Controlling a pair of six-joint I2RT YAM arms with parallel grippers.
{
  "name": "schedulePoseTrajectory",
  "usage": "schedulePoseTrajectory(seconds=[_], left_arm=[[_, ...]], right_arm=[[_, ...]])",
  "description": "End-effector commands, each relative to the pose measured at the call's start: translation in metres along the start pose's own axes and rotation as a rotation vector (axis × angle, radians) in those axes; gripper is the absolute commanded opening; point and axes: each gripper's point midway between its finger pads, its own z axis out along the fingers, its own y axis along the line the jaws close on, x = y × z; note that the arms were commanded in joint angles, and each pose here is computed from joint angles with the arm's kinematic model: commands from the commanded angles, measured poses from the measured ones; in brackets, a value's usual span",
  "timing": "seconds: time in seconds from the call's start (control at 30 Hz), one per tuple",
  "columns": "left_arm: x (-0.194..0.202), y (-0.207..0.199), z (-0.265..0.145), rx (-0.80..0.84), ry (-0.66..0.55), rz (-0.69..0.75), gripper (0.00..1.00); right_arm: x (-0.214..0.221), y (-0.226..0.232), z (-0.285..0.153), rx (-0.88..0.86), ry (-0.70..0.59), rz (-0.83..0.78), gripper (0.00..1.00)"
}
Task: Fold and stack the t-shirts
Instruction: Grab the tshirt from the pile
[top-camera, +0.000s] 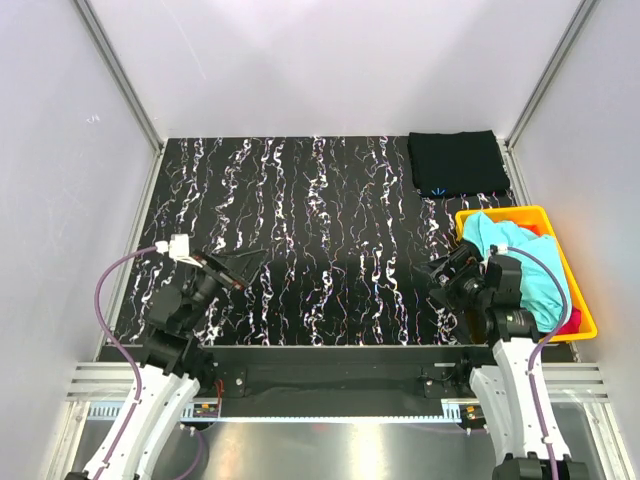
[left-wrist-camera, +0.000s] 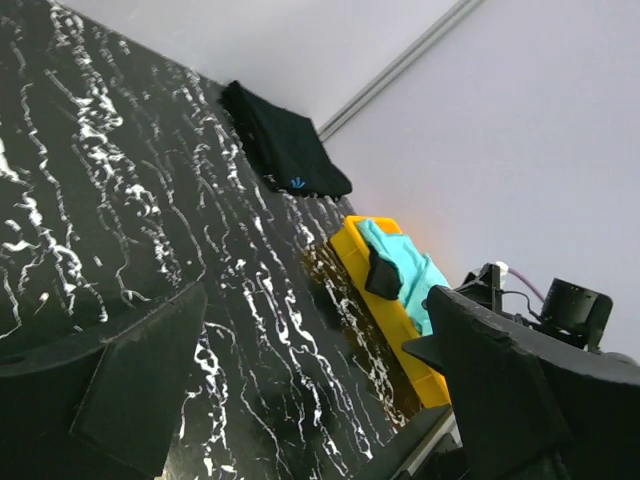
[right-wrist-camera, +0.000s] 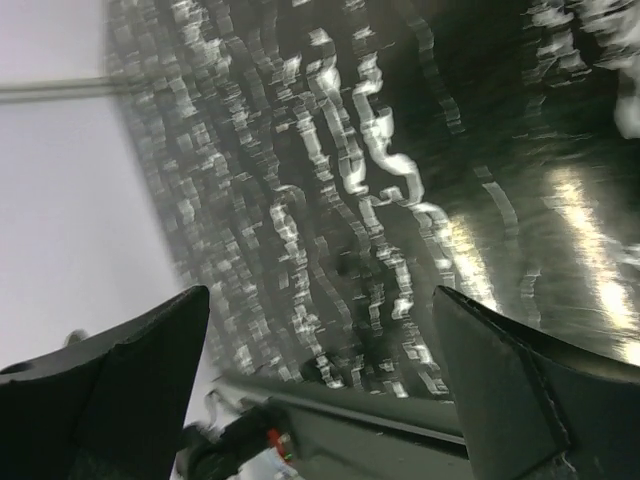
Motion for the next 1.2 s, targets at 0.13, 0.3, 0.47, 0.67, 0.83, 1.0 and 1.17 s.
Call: schedulePoseTrajectory(seconds=[0.13, 0.3, 0.47, 0.67, 0.83, 1.0, 1.17], left_arm=[[-0.019, 0.0, 0.005, -0.11, 0.013, 0.032, 0.99], [-0.033, 0.001, 0.006, -0.199, 0.042, 0.095, 0.99], [-0.046, -0.001, 0.004, -0.315, 0.12, 0.143, 0.99], [-0.043, -0.032, 0.012, -0.161, 0.26, 0.301, 0.99], [-0.036, -0.043, 0.015, -0.054, 0.326, 0.404, 0.99], [-0.033, -0.048, 0.012, -0.018, 0.349, 0.457, 0.92], [-0.031, -0.044, 0.005, -0.043, 0.369, 0.476, 0.91]], right_arm=[[-0.069, -0.036, -0.021, 0.479, -0.171, -0.164, 1.0], [-0.118, -0.035, -0.035, 0.708, -0.264, -0.204, 1.0], [-0.162, -0.032, -0.057, 0.878, -0.411, -0.216, 0.91], [-0.182, -0.044, -0.048, 0.948, -0.401, -0.176, 0.72], [-0.196, -0.039, -0.01, 0.907, -0.323, -0.205, 0.7], [-0.216, -0.055, 0.001, 0.991, -0.347, -0.24, 0.56], [-0.218, -0.069, 0.024, 0.986, -0.287, -0.264, 0.52]])
